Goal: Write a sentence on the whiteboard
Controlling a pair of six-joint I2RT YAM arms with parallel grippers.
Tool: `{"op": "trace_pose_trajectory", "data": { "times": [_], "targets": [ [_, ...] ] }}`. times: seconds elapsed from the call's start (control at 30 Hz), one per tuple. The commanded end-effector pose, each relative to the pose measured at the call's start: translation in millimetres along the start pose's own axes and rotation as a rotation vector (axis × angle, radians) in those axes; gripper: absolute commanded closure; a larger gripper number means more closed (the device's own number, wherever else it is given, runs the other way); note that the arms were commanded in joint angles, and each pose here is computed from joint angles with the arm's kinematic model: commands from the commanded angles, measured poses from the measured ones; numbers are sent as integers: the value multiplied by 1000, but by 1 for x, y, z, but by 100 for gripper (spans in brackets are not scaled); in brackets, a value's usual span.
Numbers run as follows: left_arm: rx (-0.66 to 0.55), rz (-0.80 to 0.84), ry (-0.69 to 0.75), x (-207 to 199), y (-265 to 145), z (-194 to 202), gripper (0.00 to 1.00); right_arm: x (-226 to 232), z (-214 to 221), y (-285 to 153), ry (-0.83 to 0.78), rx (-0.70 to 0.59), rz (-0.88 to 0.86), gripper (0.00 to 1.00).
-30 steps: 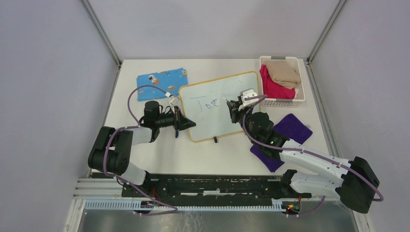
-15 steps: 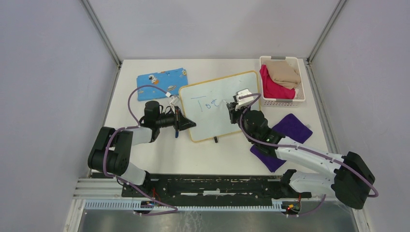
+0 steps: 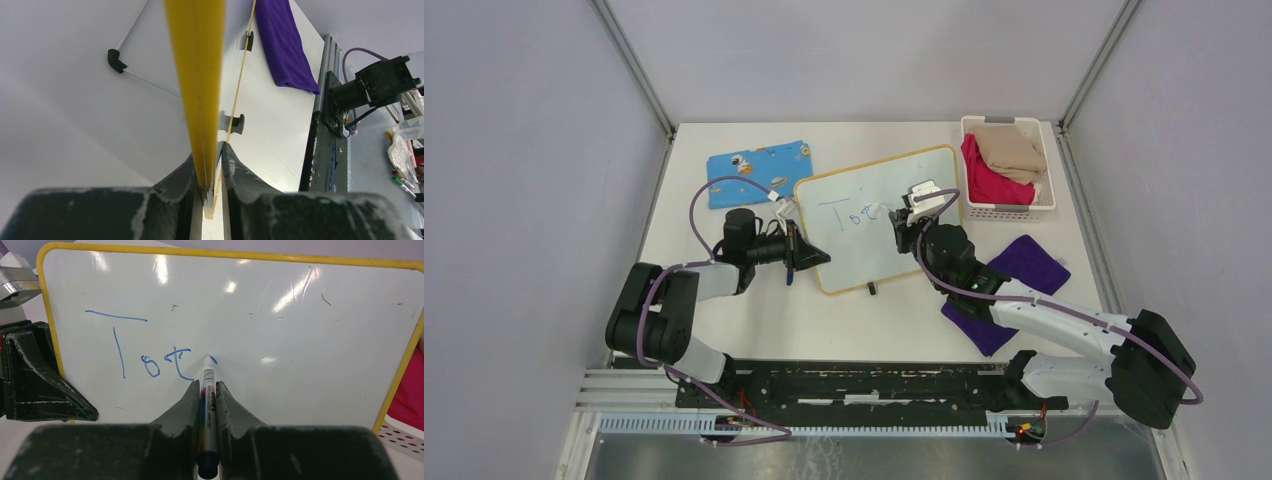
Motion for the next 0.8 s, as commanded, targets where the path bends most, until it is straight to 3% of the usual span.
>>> {"op": "trace_pose_trajectory", "data": {
  "times": [0.0, 0.47, 0.77],
  "targets": [
    [-11, -60, 82, 10, 0, -6, 83, 3, -17, 3, 38, -53, -18, 100],
    [-8, -63, 82, 10, 0, -6, 83, -4, 12, -10, 19, 10, 3, 100],
    [-5, -64, 83, 9, 0, -6, 83, -13, -5, -7, 13, -18, 51, 100]
  ]
}}
Point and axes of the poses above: each gripper's point midway between its finger pads, its own y axis out along the fingers, its own x axis along the line the jaws close on, z = x × y, the point moved 4 cm from there along -y, back along the fingers, and after that the axes turned 9 degrees about -y, right-handed, at the moved point
